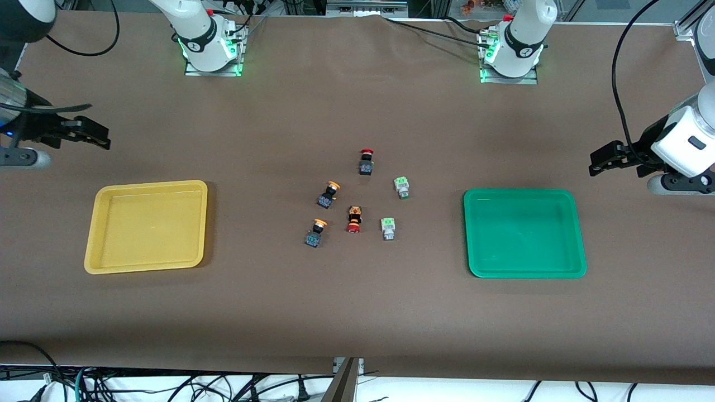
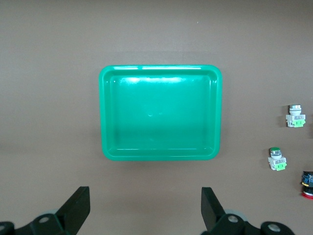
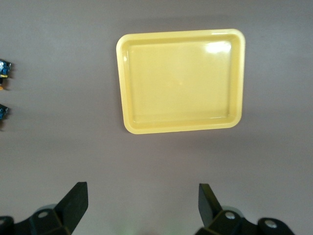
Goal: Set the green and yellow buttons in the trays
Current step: 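Reach the right gripper down to the orange-capped button and grasp it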
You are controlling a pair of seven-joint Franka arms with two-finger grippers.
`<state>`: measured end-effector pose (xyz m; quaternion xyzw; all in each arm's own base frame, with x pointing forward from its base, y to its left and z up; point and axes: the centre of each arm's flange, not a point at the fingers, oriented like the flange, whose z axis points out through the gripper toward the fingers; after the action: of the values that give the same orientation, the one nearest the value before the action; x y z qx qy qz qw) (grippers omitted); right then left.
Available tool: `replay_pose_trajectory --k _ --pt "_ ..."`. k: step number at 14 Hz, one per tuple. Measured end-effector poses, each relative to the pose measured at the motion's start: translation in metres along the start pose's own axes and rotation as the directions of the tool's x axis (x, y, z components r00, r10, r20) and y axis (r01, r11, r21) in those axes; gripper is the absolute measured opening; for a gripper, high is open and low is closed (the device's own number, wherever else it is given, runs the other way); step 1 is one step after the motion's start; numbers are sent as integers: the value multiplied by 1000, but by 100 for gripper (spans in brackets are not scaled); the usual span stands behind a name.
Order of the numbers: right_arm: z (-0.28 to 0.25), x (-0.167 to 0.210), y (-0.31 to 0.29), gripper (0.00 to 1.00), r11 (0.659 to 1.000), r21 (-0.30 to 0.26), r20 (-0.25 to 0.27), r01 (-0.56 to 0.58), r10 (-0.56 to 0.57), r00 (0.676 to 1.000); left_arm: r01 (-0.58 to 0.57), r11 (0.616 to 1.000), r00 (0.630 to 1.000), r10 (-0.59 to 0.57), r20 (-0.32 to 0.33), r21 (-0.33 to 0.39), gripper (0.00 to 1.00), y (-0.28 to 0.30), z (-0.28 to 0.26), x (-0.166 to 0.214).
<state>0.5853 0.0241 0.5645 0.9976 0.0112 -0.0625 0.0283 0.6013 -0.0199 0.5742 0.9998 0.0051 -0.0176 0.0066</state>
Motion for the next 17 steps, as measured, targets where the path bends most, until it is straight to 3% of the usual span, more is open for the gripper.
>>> replay_pose_trajectory --k 3,7,10,13,17 --pt "63 46 -23 100 1000 12 11 5 -6 1000 0 1000 1000 0 -1 0 100 0 0 0" --pt "152 92 -119 100 987 19 -24 -160 160 987 0 1000 1000 0 -1 0 100 0 -1 0" --pt "196 96 -210 100 951 51 -68 -306 309 949 -1 1000 1000 1 -2 0 100 1 -1 0" --pt "237 85 -300 100 901 123 -115 -416 429 896 -1 1000 1000 1 -2 0 100 1 -1 0" --pt "297 83 -356 100 856 219 -149 -467 503 851 -1 1000 1000 1 -2 0 100 1 -1 0"
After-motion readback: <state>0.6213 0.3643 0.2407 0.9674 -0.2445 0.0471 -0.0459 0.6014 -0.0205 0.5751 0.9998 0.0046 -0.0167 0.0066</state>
